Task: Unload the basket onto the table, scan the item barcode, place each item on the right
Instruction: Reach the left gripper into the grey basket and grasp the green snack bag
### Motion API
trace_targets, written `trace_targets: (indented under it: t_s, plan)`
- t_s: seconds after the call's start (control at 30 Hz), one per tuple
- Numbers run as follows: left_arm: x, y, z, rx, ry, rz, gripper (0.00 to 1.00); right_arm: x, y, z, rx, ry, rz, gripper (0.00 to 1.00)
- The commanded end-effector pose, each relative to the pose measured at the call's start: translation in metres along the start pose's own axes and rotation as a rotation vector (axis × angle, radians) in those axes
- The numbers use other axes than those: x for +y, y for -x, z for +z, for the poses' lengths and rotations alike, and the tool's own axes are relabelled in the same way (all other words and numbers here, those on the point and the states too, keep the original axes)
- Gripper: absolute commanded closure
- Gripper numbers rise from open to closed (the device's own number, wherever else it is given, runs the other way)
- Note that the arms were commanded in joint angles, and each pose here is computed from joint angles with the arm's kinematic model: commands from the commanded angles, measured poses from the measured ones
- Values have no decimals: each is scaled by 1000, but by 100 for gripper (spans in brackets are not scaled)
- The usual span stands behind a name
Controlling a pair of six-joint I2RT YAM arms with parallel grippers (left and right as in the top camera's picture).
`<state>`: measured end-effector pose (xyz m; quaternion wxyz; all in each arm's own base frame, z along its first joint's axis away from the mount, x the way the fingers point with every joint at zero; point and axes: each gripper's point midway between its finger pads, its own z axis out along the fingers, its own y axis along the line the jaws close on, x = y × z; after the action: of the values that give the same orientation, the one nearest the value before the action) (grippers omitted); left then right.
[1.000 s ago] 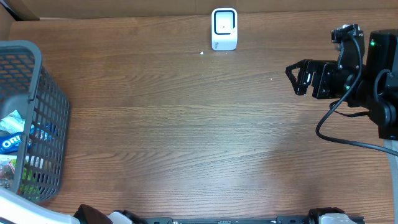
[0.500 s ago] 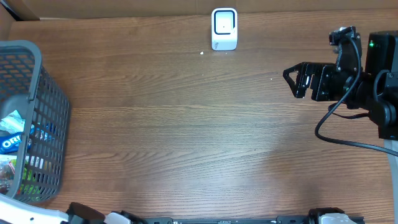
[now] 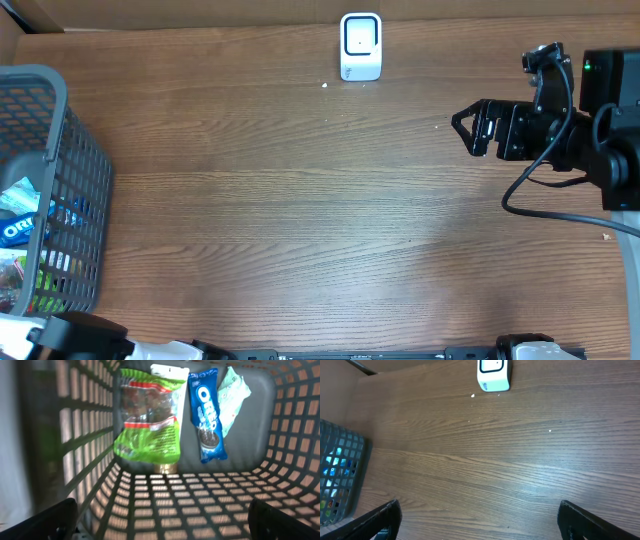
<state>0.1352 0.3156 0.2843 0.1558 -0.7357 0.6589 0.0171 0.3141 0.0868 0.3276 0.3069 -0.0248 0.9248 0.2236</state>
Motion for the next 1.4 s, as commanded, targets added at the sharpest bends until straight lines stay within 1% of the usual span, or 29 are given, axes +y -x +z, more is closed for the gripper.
trace_targets:
  t_s: [0.0,0.1,0.17,0.23,0.3,0.33,0.43,0.57,0.63,0.73,0.87,0.97,1.03,1.13,1.23,1.27,1.3,1.33,1.37]
  plan:
    - [-17,5,22,63,-72,26,0,5,8,-5,-30,12,-21,0]
    - [-37,7,33,86,-142,94,0,6,10,-5,-36,13,-23,0]
    - [-46,7,38,87,-159,128,0,6,10,-5,-37,13,-23,0]
    - [-51,5,43,79,-135,154,0,6,10,-5,-36,13,-23,0]
    - [-51,3,48,75,-83,177,4,6,10,-5,-36,13,-23,0]
    - [-48,2,51,74,-46,171,5,6,10,-5,-36,13,-23,0]
    - [-41,1,61,71,48,124,5,6,10,-5,-36,13,-23,0]
    - [-38,-2,86,102,69,123,5,6,10,-5,-36,13,-23,0]
    - [-32,-7,102,125,93,100,5,6,10,-5,-36,13,-23,0]
    - [-21,-16,130,157,131,69,6,5,10,-5,-35,12,-23,0]
    - [-14,-25,166,166,137,62,8,5,10,-5,-34,12,-22,0]
    - [-10,-30,188,163,131,62,11,5,10,-3,-31,11,-22,0]
    - [-7,-33,197,164,137,63,16,4,10,-3,-29,11,-21,0]
    - [1,-38,211,161,157,65,20,4,10,-2,-27,11,-20,0]
    - [8,-46,222,169,166,65,30,4,10,-1,-25,10,-19,0]
    - [11,-49,227,172,172,66,36,3,10,0,-22,10,-18,0]
    - [11,-50,228,173,171,66,47,3,10,0,-21,10,-17,0]
    - [11,-50,228,173,171,65,66,3,10,1,-21,10,-17,0]
    - [11,-50,228,172,170,65,88,3,10,1,-20,9,-17,0]
